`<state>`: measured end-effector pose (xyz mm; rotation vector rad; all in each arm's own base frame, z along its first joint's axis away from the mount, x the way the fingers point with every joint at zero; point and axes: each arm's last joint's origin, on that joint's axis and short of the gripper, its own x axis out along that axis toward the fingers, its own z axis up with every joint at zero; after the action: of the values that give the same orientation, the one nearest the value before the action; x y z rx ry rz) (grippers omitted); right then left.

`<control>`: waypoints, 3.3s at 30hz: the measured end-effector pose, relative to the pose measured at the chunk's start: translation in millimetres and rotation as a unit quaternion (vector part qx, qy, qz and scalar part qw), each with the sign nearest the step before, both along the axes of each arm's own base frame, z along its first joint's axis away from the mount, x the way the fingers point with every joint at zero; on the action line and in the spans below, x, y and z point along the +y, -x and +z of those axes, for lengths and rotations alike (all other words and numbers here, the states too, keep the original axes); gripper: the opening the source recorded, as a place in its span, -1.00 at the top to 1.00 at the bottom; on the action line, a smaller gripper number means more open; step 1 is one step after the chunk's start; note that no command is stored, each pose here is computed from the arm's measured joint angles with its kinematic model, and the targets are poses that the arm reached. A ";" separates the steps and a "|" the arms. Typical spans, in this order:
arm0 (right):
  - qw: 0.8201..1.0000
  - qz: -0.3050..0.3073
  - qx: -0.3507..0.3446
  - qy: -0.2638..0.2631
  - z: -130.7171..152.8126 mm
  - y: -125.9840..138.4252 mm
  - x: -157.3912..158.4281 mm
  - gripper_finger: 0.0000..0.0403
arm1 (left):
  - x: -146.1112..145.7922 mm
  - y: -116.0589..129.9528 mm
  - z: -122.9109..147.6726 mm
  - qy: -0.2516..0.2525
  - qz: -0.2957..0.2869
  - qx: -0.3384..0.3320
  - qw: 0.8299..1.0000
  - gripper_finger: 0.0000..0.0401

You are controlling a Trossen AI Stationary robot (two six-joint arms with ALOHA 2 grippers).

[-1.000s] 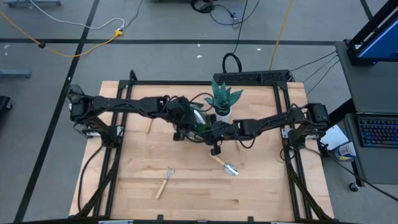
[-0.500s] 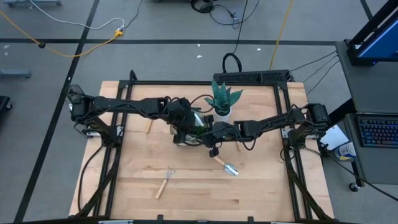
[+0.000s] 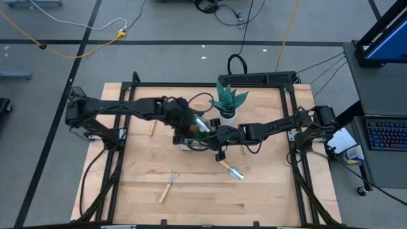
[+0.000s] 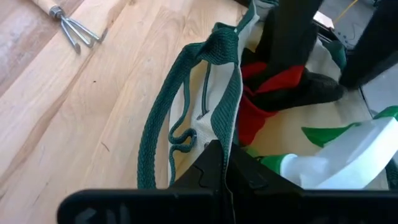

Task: Pick & Place Garden tools in Gardening bag
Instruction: Put the top brown trowel into the white gardening bag

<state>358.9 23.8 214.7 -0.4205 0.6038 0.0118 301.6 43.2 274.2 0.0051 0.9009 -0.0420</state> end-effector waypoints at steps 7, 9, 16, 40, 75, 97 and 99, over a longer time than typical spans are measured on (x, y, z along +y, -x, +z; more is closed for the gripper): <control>1.000 -0.001 -0.002 -0.001 0.3 -0.2 0.0 1.00 | -5.1 44.7 39.6 -0.008 0.050 -0.018 0.999 -0.25; 1.000 -0.001 -0.002 -0.001 0.3 -0.2 0.0 1.00 | -5.1 60.5 45.4 -0.022 0.096 0.000 0.995 -0.25; 1.000 -0.001 -0.009 -0.001 1.5 -1.0 0.1 1.00 | -1.5 90.3 26.0 -0.011 0.241 0.086 0.967 -0.25; 1.000 0.001 -0.009 0.001 1.5 -1.0 0.1 1.00 | 51.7 145.3 -119.3 0.055 0.498 0.153 0.852 -0.02; 1.000 0.001 -0.010 0.001 1.8 -1.1 0.1 1.00 | 43.3 156.5 -110.0 0.093 0.444 0.089 0.886 0.68; 1.000 0.002 -0.019 0.002 3.3 -2.1 0.2 1.00 | -47.6 77.9 44.7 0.000 0.094 -0.250 0.964 0.68; 1.000 0.002 -0.018 0.002 3.2 -2.0 0.2 1.00 | -48.6 65.7 35.7 -0.046 0.108 -0.238 0.964 0.68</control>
<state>361.0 23.9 217.9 -0.4245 0.5671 0.0068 235.9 -5.3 310.0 0.0028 0.4170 0.1977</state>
